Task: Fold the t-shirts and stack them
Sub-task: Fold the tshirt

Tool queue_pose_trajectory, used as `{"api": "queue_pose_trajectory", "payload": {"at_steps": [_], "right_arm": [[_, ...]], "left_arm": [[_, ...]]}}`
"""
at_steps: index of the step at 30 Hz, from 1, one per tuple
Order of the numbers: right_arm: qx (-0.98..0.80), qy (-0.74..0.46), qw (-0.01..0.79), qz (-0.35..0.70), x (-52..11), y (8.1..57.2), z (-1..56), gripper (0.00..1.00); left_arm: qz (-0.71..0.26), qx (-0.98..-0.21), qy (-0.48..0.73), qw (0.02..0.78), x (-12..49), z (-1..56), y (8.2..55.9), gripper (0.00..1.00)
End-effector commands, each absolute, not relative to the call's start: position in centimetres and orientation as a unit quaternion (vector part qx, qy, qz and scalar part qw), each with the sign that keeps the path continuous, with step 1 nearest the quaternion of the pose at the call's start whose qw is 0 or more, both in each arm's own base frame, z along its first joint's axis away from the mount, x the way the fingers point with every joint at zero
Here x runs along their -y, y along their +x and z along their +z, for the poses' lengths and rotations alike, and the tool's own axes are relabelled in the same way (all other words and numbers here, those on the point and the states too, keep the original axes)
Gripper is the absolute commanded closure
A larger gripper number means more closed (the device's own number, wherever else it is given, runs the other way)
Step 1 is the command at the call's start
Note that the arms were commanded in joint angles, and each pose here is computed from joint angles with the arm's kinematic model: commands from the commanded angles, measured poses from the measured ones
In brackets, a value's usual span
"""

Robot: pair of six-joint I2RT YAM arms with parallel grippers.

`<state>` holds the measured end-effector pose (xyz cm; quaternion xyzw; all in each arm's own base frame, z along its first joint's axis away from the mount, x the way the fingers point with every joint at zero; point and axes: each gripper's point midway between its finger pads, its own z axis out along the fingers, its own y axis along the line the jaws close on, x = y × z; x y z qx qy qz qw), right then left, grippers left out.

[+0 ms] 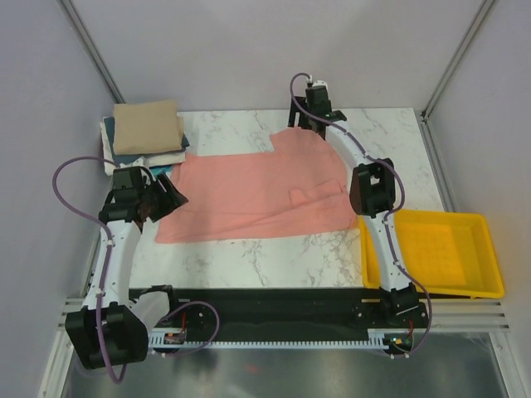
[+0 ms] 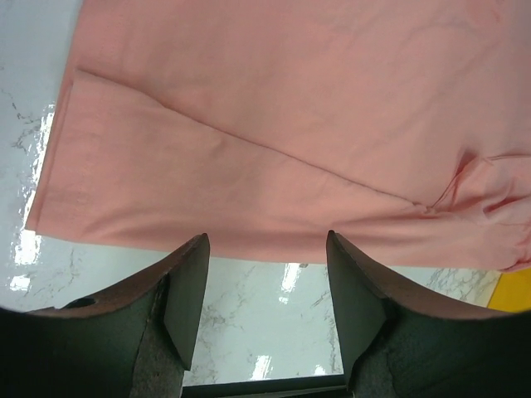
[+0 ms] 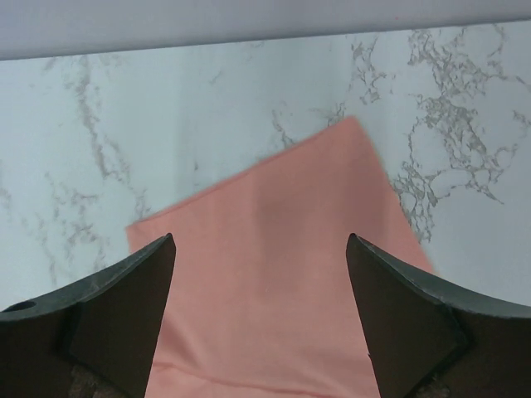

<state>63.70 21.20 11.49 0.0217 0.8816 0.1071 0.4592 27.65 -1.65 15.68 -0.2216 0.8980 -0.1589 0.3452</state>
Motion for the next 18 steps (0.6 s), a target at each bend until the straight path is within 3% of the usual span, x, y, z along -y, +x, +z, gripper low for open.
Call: {"api": "queue_pose_trajectory", "payload": {"at_steps": [1,5,18], "right_arm": [[-0.857,0.036,0.506,0.09,-20.6,67.0,11.3,0.09],[-0.83,0.058,0.552,0.057,-19.4,69.8,9.5,0.11],[-0.814,0.08,0.574,0.03,-17.5,71.2,7.7,0.13]], "left_arm": [[-0.155,-0.904,-0.191,0.348,2.1,15.6,27.7,0.34],[-0.157,-0.91,-0.175,0.341,3.1,15.1,27.6,0.35],[-0.156,-0.917,-0.166,0.327,3.7,14.4,27.5,0.35]]}}
